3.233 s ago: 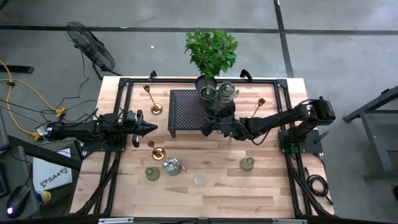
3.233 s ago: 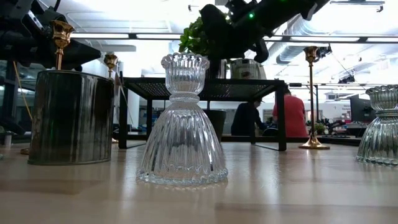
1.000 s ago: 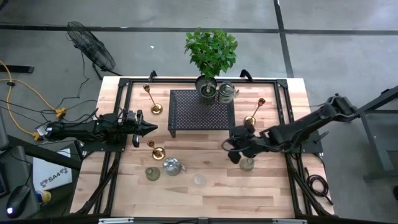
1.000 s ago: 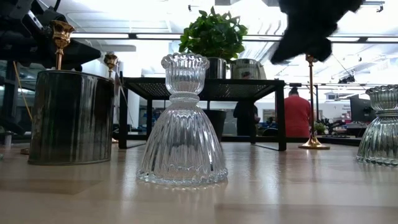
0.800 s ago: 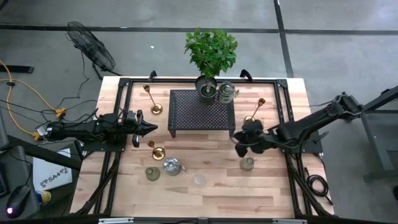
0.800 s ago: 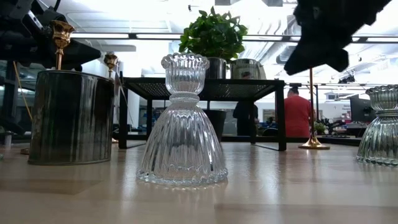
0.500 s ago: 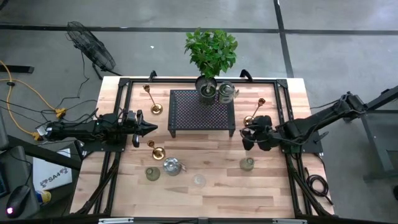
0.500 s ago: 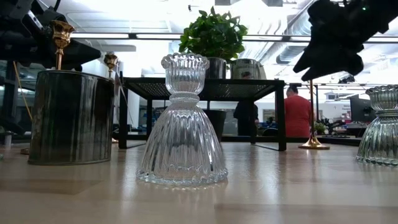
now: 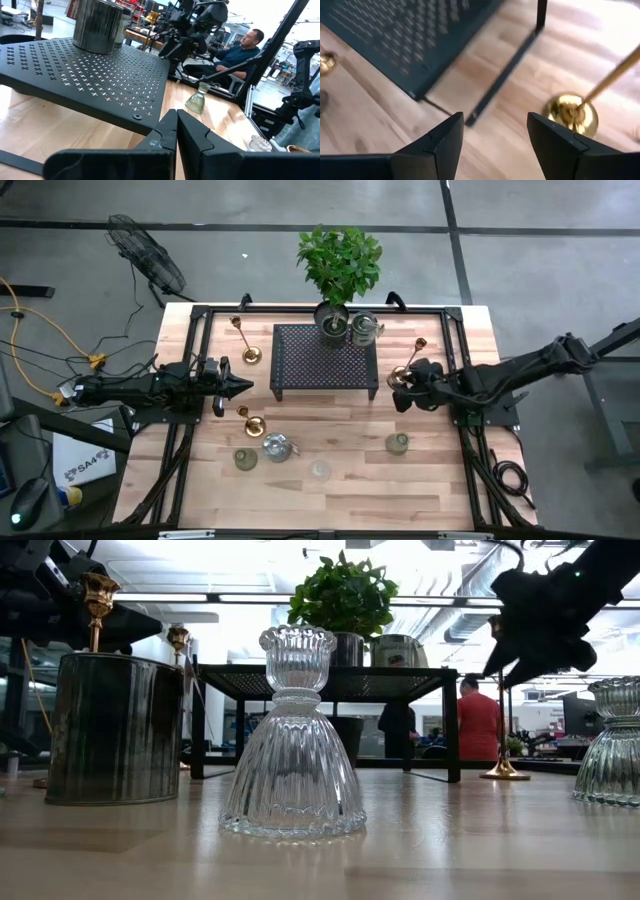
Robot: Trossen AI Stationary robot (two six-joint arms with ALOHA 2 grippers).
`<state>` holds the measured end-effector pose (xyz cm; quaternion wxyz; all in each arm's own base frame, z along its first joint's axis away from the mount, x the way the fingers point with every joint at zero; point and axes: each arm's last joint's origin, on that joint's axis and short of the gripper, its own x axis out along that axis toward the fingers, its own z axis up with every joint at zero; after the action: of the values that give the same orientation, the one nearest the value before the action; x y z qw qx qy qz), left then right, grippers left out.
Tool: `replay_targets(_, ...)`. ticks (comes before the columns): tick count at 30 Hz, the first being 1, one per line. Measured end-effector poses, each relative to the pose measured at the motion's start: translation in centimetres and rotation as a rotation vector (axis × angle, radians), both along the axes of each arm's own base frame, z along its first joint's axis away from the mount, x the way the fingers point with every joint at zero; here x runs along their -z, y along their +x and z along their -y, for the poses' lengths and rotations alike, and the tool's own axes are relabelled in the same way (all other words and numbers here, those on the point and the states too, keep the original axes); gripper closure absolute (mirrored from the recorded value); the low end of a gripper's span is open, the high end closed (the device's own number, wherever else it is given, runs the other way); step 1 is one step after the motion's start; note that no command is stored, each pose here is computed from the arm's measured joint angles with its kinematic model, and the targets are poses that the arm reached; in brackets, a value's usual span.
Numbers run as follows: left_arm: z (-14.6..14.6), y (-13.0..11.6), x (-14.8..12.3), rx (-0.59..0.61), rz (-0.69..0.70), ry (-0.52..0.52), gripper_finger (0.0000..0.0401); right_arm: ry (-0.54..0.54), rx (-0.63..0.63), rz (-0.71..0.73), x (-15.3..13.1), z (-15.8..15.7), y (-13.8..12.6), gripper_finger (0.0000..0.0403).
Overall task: Pick & Place candle stick holders
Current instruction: Put the right gold candle holder on the shelf
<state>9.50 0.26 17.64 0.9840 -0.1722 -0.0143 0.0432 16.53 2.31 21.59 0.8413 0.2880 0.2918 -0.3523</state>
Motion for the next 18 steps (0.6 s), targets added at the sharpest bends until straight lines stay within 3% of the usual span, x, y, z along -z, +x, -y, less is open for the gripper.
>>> replay_targets(4, 0.0, 0.0, 0.0, 0.0, 0.0, 0.0, 0.0399, 0.093, -0.014, -0.068, 0.4, 0.7, -0.2, 0.019)
replay_targets(8, 0.0, 0.0, 0.0, 0.0, 0.0, 0.0, 0.0399, 0.099, 0.017, -0.14, 0.7, 1.3, -0.8, 0.019)
replay_targets(12, 0.0, 0.0, 0.0, 0.0, 0.0, 0.0, 0.0399, 0.055, 0.077, -0.187, 0.9, 2.0, -1.2, 0.019)
replay_targets(18, 0.0, 0.0, 0.0, 0.0, 0.0, 0.0, 0.0399, -0.122, 0.175, -0.176, 0.6, 3.0, -1.3, 0.019)
